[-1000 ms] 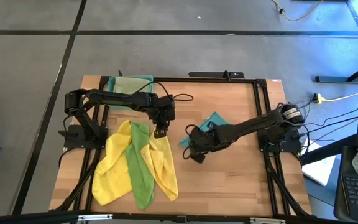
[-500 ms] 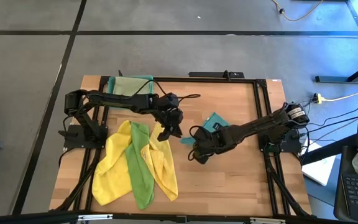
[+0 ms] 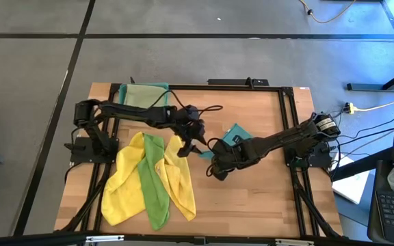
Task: Fold microfiber towels
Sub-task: Fold the blue microfiber cloth
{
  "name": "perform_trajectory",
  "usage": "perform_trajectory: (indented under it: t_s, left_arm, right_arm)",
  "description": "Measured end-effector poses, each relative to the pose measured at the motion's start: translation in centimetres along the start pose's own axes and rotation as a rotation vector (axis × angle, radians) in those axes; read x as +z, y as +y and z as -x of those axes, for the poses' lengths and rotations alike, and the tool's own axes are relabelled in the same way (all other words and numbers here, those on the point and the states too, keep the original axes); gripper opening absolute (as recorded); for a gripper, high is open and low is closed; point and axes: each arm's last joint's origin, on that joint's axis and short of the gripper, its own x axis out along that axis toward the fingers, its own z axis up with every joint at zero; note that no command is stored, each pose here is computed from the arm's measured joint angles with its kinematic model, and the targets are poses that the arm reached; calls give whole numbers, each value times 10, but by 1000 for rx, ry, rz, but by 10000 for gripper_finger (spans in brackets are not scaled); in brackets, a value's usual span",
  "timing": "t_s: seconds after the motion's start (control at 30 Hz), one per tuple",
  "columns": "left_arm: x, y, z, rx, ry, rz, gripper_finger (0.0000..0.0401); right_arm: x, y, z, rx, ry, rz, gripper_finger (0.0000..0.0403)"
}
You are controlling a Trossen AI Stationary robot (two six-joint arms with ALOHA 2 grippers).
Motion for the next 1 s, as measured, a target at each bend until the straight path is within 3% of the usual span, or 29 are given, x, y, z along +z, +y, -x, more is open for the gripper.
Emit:
perform_trajectory:
  t_s: [0.2,0.47,0.67,1.0]
  left_arm:
    - [-14,7,-21,-24,56,60,261]
    - [-25,3,-39,-27,120,69,262]
    - [-34,-1,-53,95,204,86,261]
    - [-34,-10,-59,175,226,155,260]
  right_arm:
    - [-1,0,0,-1,2,3,7]
    - [-3,2,1,2,3,14,7]
    - [-3,2,1,2,3,15,7]
    - [-3,2,1,2,3,15,7]
